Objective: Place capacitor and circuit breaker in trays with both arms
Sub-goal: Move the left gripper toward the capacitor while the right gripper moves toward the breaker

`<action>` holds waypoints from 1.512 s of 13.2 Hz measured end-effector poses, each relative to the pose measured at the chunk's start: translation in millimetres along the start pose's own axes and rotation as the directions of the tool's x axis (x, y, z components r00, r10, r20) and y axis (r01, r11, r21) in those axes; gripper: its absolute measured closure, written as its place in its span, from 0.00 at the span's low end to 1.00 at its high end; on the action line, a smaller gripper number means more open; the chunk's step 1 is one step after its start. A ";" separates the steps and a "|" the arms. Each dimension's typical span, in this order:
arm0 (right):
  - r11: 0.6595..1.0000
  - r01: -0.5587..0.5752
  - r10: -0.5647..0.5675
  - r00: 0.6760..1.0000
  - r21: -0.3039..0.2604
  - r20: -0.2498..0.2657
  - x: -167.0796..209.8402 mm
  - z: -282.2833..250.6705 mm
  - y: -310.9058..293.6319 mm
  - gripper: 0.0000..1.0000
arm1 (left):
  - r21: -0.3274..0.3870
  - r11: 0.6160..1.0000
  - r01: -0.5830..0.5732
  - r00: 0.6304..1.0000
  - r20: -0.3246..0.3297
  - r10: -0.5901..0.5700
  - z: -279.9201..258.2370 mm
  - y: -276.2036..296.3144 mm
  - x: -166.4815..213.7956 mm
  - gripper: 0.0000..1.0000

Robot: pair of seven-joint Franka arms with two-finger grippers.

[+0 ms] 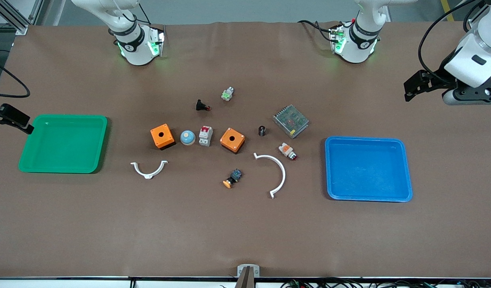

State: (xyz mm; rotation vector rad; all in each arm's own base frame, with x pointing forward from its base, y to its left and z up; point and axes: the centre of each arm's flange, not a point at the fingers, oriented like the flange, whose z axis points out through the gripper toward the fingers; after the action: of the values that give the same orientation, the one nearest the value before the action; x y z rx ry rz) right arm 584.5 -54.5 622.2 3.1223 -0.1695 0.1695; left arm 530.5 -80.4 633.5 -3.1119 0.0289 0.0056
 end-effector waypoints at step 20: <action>0.990 0.139 -0.139 0.987 0.010 0.080 10.4 56.4 -98.7 0.00 | -0.003 0.993 0.117 0.988 0.100 -0.116 111.7 192.3 16.1 0.00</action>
State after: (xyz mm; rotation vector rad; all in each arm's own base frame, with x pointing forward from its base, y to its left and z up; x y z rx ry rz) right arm 611.5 41.5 566.8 3.1323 0.0489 0.0425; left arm 542.7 -269.6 516.1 -3.1116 -0.1563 0.1581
